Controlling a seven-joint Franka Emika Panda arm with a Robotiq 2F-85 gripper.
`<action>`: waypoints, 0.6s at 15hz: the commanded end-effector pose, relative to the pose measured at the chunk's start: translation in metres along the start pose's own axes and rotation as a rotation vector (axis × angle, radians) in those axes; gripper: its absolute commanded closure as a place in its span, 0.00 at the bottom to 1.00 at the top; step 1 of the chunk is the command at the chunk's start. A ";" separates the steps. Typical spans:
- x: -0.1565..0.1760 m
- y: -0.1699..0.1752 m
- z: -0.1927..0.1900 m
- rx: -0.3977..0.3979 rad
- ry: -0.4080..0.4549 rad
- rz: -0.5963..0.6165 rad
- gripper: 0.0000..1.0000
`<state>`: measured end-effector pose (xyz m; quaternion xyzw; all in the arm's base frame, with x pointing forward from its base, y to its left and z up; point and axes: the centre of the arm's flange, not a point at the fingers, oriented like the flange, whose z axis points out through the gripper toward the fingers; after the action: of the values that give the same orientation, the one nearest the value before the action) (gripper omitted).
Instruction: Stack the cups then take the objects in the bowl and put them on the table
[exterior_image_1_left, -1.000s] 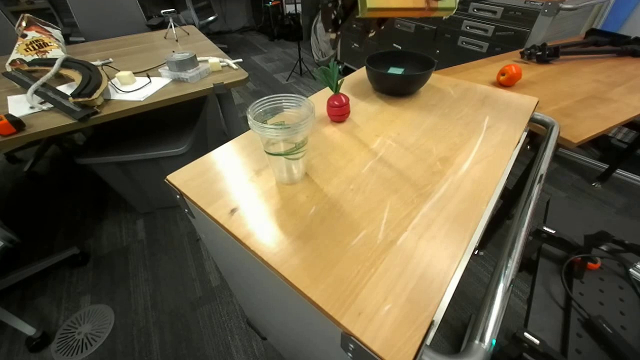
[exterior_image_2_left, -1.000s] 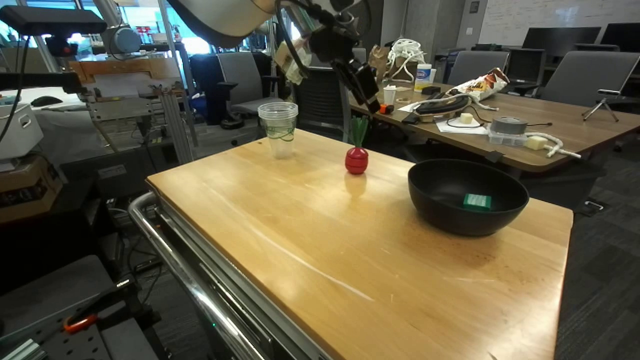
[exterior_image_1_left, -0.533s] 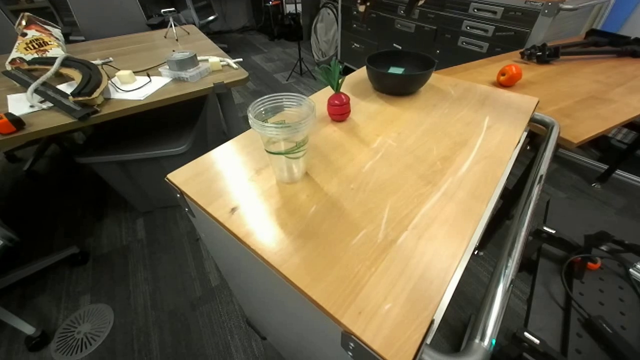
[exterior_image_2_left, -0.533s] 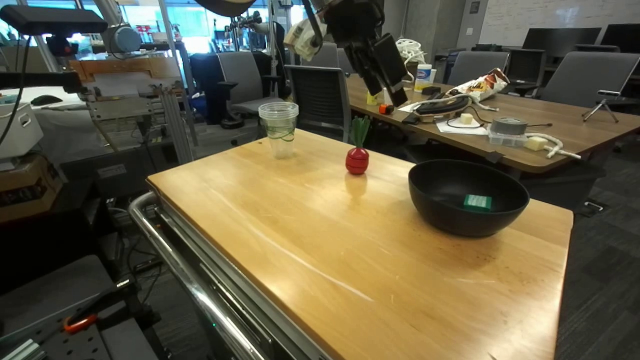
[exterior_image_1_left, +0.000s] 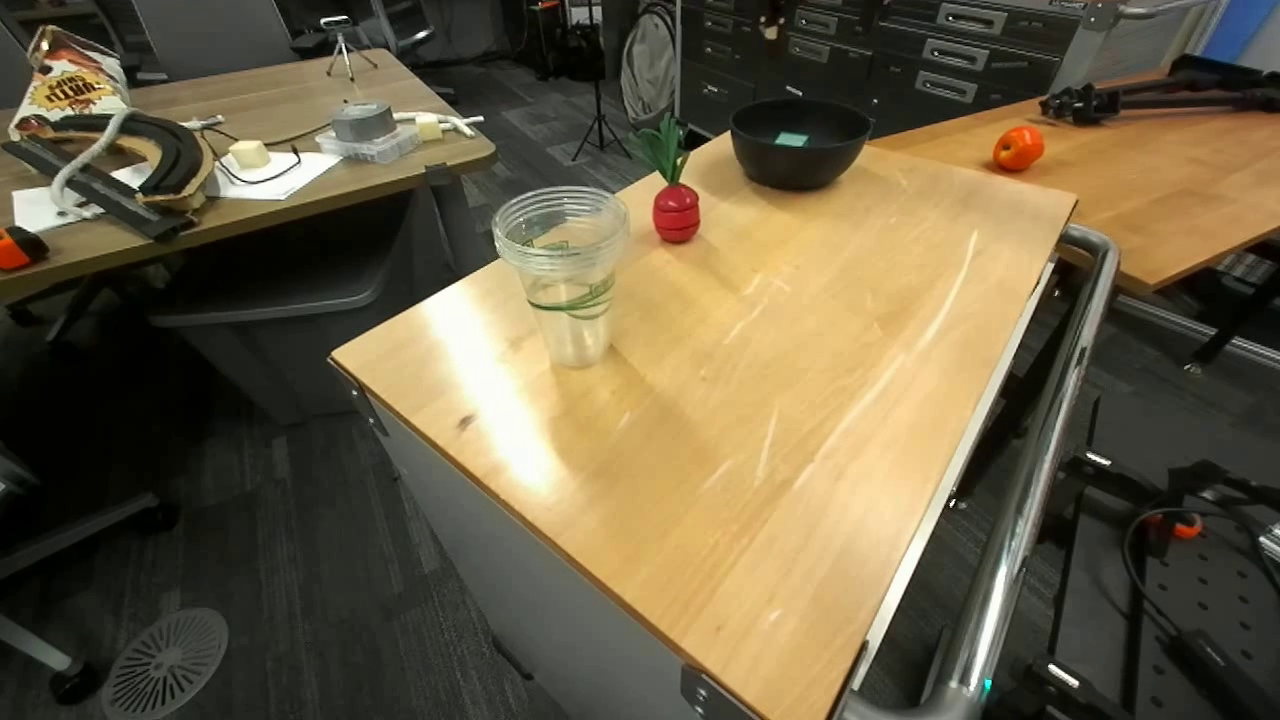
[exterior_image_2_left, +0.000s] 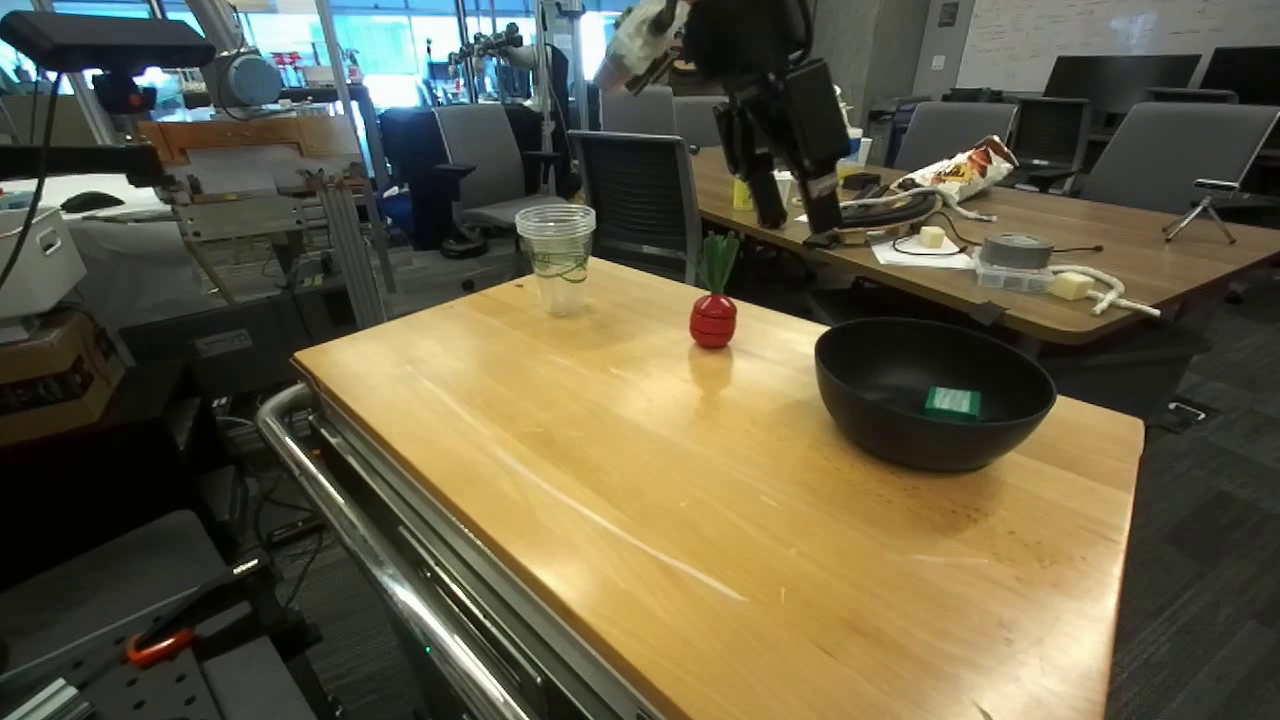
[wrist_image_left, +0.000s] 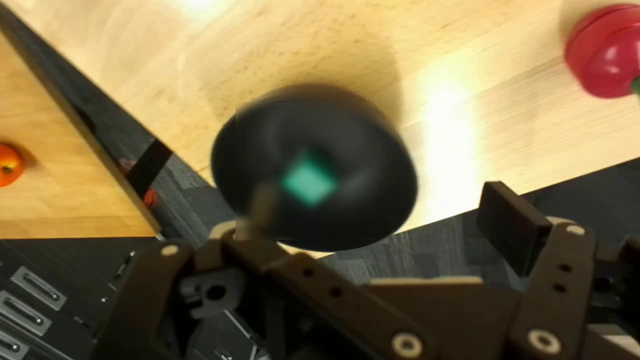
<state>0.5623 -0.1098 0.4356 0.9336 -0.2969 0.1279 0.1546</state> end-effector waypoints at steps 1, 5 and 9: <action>0.038 0.023 -0.002 -0.116 -0.005 -0.138 0.00; 0.044 0.045 0.001 0.101 -0.056 -0.247 0.00; 0.034 0.042 0.006 0.071 -0.055 -0.230 0.00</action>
<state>0.5649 -0.1626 0.4502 0.9695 -0.1875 0.0942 0.1268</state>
